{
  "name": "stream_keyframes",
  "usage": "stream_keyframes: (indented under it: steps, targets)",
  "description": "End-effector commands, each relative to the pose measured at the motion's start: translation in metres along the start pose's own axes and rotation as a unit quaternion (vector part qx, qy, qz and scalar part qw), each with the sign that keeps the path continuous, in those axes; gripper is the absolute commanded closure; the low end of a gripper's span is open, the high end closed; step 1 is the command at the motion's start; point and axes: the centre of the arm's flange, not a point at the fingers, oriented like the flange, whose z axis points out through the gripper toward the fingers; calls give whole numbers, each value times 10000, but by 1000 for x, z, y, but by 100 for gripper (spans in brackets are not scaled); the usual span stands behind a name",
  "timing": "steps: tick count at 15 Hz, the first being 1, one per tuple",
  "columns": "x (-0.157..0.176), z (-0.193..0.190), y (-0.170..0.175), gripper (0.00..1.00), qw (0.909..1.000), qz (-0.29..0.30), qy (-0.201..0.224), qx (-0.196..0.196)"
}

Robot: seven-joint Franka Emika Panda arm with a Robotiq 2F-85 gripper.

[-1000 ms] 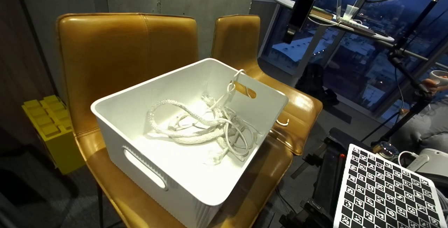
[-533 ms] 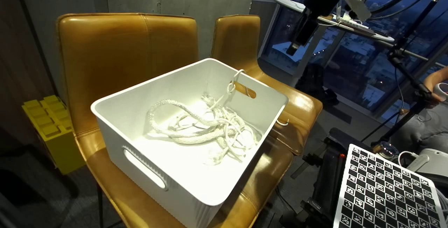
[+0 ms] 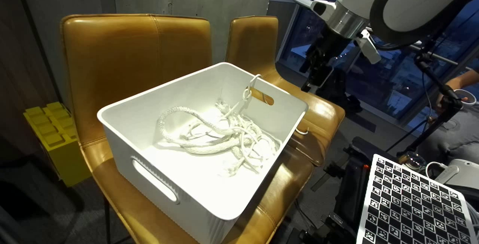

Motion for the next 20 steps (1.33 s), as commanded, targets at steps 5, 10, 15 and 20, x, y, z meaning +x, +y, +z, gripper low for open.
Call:
stream_keyframes:
  steps: [5, 10, 15, 20]
  targets:
    - [39, 41, 32, 0, 9986, -494, -191, 67]
    - [70, 77, 52, 0, 9971, -584, -452, 199]
    - [98, 110, 62, 0, 9941, -793, -691, 279]
    - [111, 144, 54, 0, 9916, -831, -887, 442]
